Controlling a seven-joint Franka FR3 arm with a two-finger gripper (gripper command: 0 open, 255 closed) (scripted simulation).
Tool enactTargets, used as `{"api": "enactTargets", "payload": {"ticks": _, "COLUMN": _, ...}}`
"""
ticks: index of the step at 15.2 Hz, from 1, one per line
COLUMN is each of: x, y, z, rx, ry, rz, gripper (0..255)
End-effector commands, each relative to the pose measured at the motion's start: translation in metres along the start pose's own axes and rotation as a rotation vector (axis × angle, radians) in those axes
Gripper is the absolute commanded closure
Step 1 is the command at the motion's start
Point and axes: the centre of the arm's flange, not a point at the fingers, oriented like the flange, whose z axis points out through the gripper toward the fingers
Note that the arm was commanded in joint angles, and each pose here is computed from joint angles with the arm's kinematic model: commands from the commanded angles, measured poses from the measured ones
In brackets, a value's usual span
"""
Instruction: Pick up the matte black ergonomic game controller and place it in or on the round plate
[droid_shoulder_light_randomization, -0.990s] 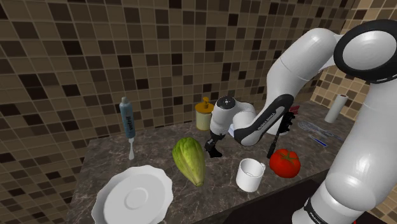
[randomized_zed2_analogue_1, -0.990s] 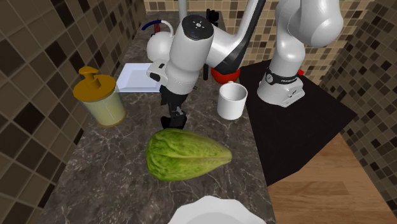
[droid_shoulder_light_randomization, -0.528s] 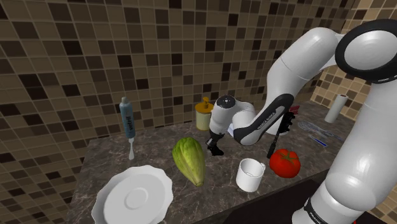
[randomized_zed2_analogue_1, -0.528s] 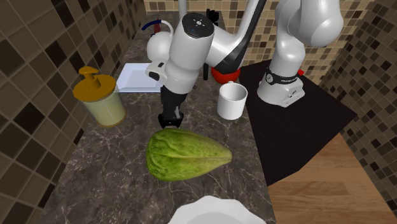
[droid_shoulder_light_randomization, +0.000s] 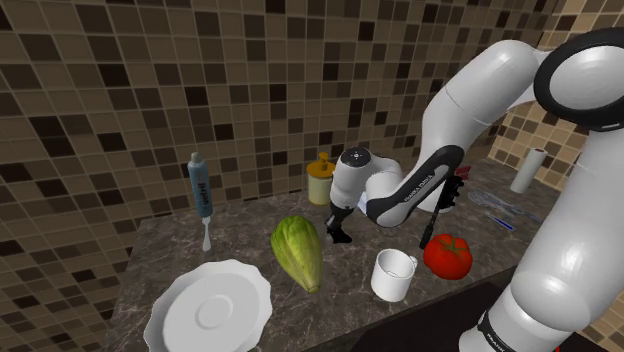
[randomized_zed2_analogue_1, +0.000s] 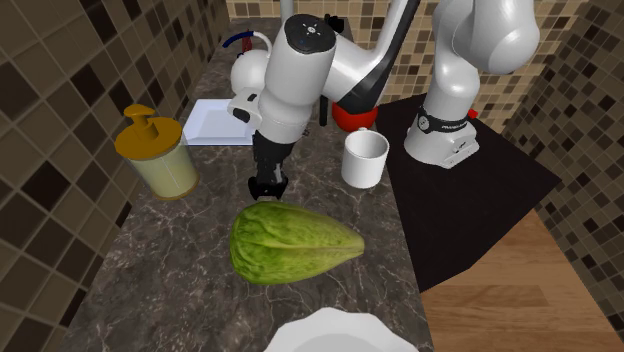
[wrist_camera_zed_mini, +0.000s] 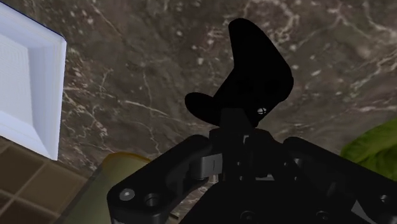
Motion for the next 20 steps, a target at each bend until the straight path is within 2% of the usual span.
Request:
{"api": "enactTargets", "payload": {"ticks": 1, "x": 0.000, "y": 0.000, "z": 0.000, "rx": 0.000, "ry": 0.000, "rz": 0.000, "gripper": 255}}
{"api": "enactTargets", "payload": {"ticks": 2, "x": 0.000, "y": 0.000, "z": 0.000, "rx": 0.000, "ry": 0.000, "rz": 0.000, "gripper": 0}}
{"api": "enactTargets", "payload": {"ticks": 5, "x": -0.043, "y": -0.001, "z": -0.008, "rx": 0.094, "ry": 0.043, "rz": 0.068, "gripper": 0}}
{"api": "enactTargets", "payload": {"ticks": 6, "x": -0.048, "y": -0.002, "z": -0.009, "rx": 0.105, "ry": 0.049, "rz": 0.076, "gripper": 0}}
{"api": "enactTargets", "payload": {"ticks": 13, "x": -0.046, "y": -0.006, "z": 0.031, "rx": 0.105, "ry": 0.049, "rz": 0.076, "gripper": 0}}
{"api": "enactTargets", "payload": {"ticks": 20, "x": -0.046, "y": -0.006, "z": 0.031, "rx": 0.105, "ry": 0.049, "rz": 0.076, "gripper": 0}}
